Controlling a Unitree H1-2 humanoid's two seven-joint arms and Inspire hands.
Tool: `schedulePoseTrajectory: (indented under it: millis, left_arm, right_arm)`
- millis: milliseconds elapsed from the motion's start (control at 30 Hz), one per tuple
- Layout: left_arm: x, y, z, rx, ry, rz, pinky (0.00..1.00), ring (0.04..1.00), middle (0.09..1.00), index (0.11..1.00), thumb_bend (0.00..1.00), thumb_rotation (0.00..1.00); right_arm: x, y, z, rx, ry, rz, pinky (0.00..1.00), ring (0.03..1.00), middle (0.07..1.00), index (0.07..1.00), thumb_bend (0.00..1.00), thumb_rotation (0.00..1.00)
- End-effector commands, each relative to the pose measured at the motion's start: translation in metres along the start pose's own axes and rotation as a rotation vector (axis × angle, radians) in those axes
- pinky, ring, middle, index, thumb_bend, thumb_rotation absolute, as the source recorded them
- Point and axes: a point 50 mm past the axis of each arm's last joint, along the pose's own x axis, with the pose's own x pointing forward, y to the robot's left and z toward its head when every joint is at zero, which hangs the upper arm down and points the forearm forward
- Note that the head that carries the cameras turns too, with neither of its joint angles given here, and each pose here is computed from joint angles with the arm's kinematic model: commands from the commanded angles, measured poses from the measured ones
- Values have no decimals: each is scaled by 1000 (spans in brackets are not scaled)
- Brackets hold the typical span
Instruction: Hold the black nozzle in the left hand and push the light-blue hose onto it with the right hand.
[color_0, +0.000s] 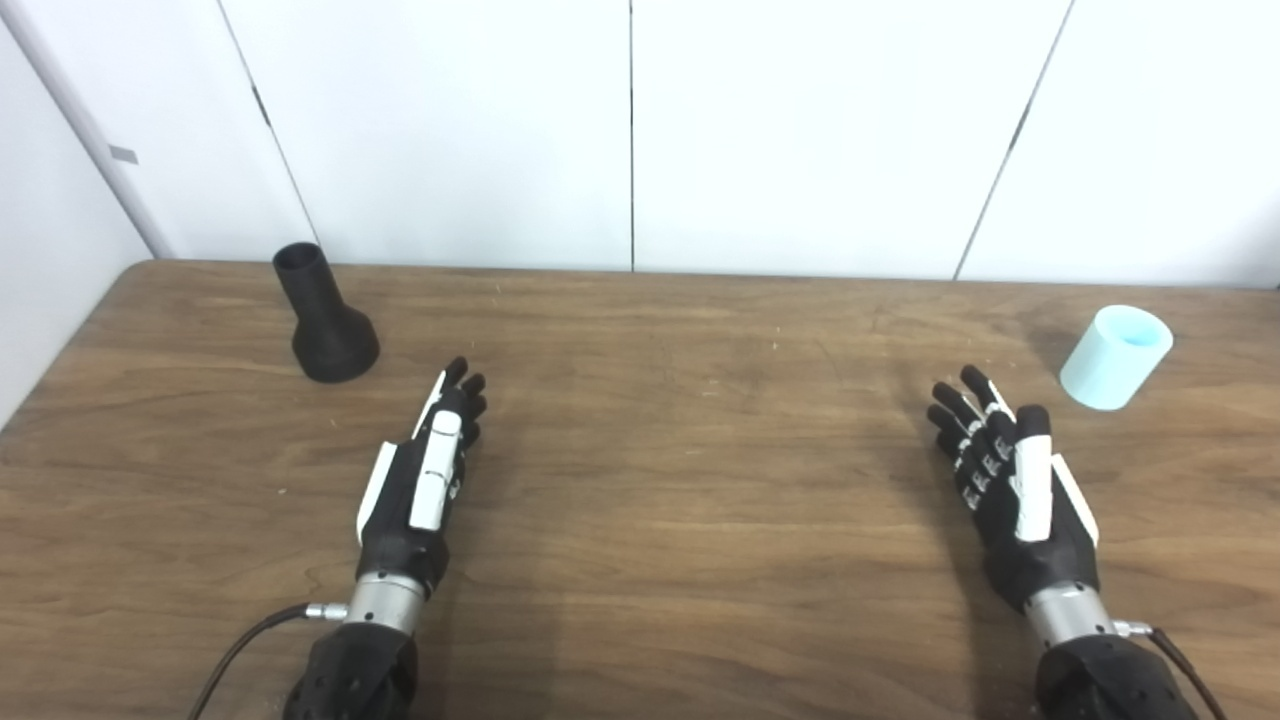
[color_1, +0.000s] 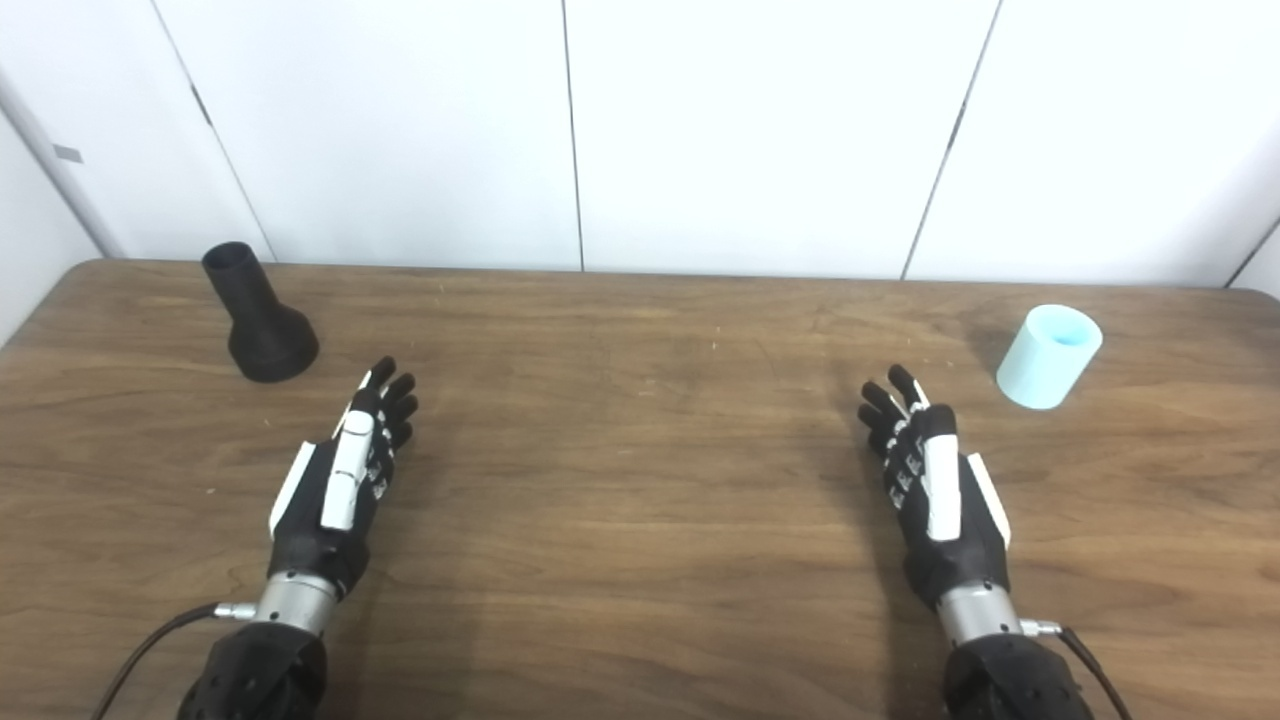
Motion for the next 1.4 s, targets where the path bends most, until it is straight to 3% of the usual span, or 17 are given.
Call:
schedulePoseTrajectory:
  millis: [0,567,900,1067,1167,1233,1367]
  left_arm:
    - [5,4,18,13,-82,-7,1000,978,965,967,430,1000]
    - [7,6,18,31,-89,-11,1000,982,968,969,442,1000]
    - [6,-1,22,52,-85,-11,1000,981,966,971,439,987]
    - [3,-5,25,85,-72,1,992,974,975,991,427,662]
    - [2,-4,27,115,-68,32,985,972,971,990,470,569]
    - [1,-1,29,145,-67,73,949,945,949,963,566,398]
    - [-3,2,32,214,-78,197,893,918,917,929,689,233]
  right_arm:
    - [5,7,21,-9,-87,11,982,940,927,982,581,1000]
    - [6,11,23,-18,-87,1,972,934,920,978,572,1000]
    - [3,-2,22,-20,-88,-1,977,936,921,979,573,1000]
    - [2,-19,13,-21,-81,3,979,936,921,977,599,1000]
    - [1,-33,7,-25,-76,4,965,931,918,974,630,1000]
    - [-1,-44,2,-28,-71,2,946,920,910,969,660,1000]
    - [-4,-64,-6,-29,-57,-3,901,907,906,965,658,1000]
